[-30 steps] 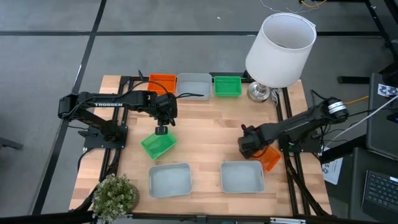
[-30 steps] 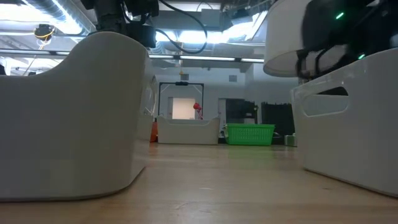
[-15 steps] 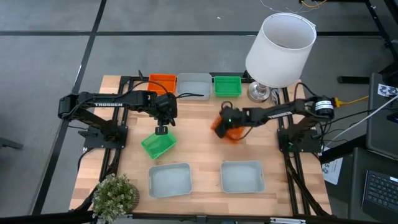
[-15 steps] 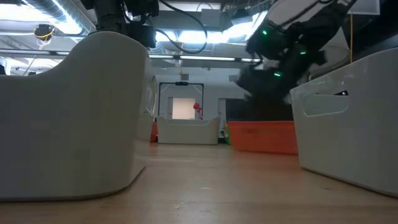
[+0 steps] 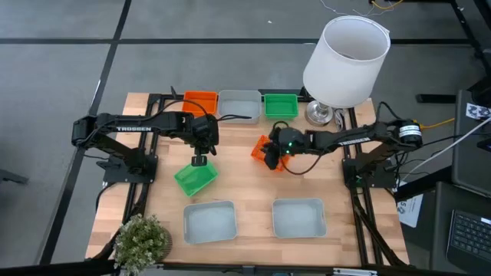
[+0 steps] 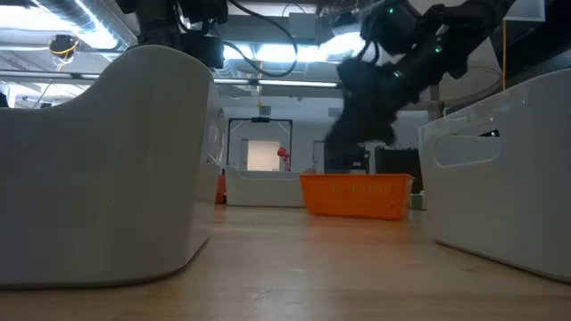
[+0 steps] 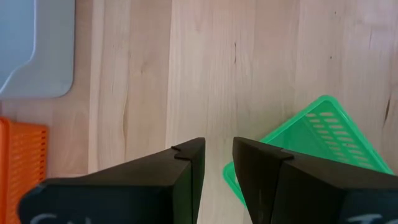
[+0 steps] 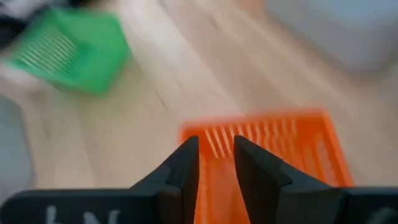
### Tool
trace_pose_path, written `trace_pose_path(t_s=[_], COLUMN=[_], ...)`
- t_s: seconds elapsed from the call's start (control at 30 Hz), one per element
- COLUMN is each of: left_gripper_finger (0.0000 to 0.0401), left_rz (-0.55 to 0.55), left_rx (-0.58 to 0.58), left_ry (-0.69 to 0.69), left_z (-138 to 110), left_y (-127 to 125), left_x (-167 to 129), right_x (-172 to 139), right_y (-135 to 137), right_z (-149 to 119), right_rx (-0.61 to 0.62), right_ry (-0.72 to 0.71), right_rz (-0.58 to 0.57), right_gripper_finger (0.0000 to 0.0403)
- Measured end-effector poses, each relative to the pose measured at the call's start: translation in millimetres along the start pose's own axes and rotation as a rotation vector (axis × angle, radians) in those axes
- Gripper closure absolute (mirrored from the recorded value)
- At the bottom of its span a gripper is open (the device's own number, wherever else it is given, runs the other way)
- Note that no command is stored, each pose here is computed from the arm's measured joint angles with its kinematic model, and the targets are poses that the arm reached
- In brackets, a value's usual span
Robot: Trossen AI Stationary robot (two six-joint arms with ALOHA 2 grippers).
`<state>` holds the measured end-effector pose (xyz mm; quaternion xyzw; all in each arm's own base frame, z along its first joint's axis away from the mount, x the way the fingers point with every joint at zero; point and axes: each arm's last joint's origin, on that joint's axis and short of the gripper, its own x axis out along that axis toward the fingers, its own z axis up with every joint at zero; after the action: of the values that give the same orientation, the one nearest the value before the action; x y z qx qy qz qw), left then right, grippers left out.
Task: Stack baskets by color
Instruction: Stack the bottom orange bin on the orange bin
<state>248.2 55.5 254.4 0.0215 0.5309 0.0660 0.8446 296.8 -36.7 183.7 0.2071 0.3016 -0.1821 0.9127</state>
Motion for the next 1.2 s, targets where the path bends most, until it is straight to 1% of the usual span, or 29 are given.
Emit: trace_pose_path(t_s=[0.1, 0.17, 0.27, 0.37, 0.43, 0.53, 0.6, 0.63, 0.7, 0.87, 0.97, 1.07, 1.13, 1.2], left_gripper_finger=[0.0325, 0.0325, 0.0325, 0.0325, 0.0325, 0.0325, 0.0325, 0.0325, 0.0325, 0.0325, 0.0325, 0.0325, 0.0325, 0.0325], left_rz=[0.000, 0.001, 0.002, 0.005, 0.007, 0.009, 0.009, 0.009, 0.009, 0.012, 0.014, 0.018, 0.019, 0.023], left_rx=[0.000, 0.000, -0.001, -0.002, -0.002, -0.002, -0.002, -0.002, -0.002, -0.003, -0.003, -0.005, -0.017, -0.030], left_ry=[-0.001, -0.002, -0.014, -0.032, -0.042, -0.055, -0.054, -0.056, -0.058, -0.071, -0.089, -0.115, -0.129, -0.159], left_z=[0.1, 0.2, 1.3, 3.1, 4.0, 5.3, 5.2, 5.3, 5.5, 6.8, 8.5, 11.0, 12.4, 15.2], left_y=[0.0, 0.1, 0.3, 0.6, 0.7, 0.9, 0.9, 0.9, 0.9, 1.1, 1.4, 1.8, 1.9, 2.4], left_x=[0.0, 0.0, -0.1, -0.2, -0.2, -0.3, -0.2, -0.3, -0.3, -0.4, -0.5, -0.8, -0.9, -1.4], right_x=[6.8, 14.0, 29.5, 56.2, 78.7, 100.6, 100.9, 97.8, 87.2, 46.1, 13.4, -24.4, -50.9, -75.4], right_y=[-1.2, -1.1, 3.9, 11.0, 19.2, 39.4, 53.4, 59.2, 69.0, 79.5, 81.9, 78.9, 74.9, 70.9], right_z=[-10.6, -13.8, -6.2, 4.3, 18.9, 50.6, 72.7, 81.0, 91.7, 96.8, 89.4, 80.3, 73.8, 63.9], right_rx=[0.057, 0.067, 0.055, 0.006, -0.059, -0.170, -0.225, -0.257, -0.310, -0.365, -0.402, -0.384, -0.350, -0.310], right_ry=[0.135, 0.208, 0.233, 0.243, 0.205, 0.119, 0.068, 0.056, 0.075, 0.252, 0.343, 0.418, 0.423, 0.391], right_rz=[-0.078, -0.135, -0.196, -0.206, -0.166, 0.025, 0.140, 0.165, 0.163, 0.031, -0.069, -0.172, -0.235, -0.275], right_gripper_finger=[0.0303, 0.0303, 0.0303, 0.0303, 0.0303, 0.0303, 0.0303, 0.0303, 0.0303, 0.0303, 0.0303, 0.0303, 0.0303, 0.0303])
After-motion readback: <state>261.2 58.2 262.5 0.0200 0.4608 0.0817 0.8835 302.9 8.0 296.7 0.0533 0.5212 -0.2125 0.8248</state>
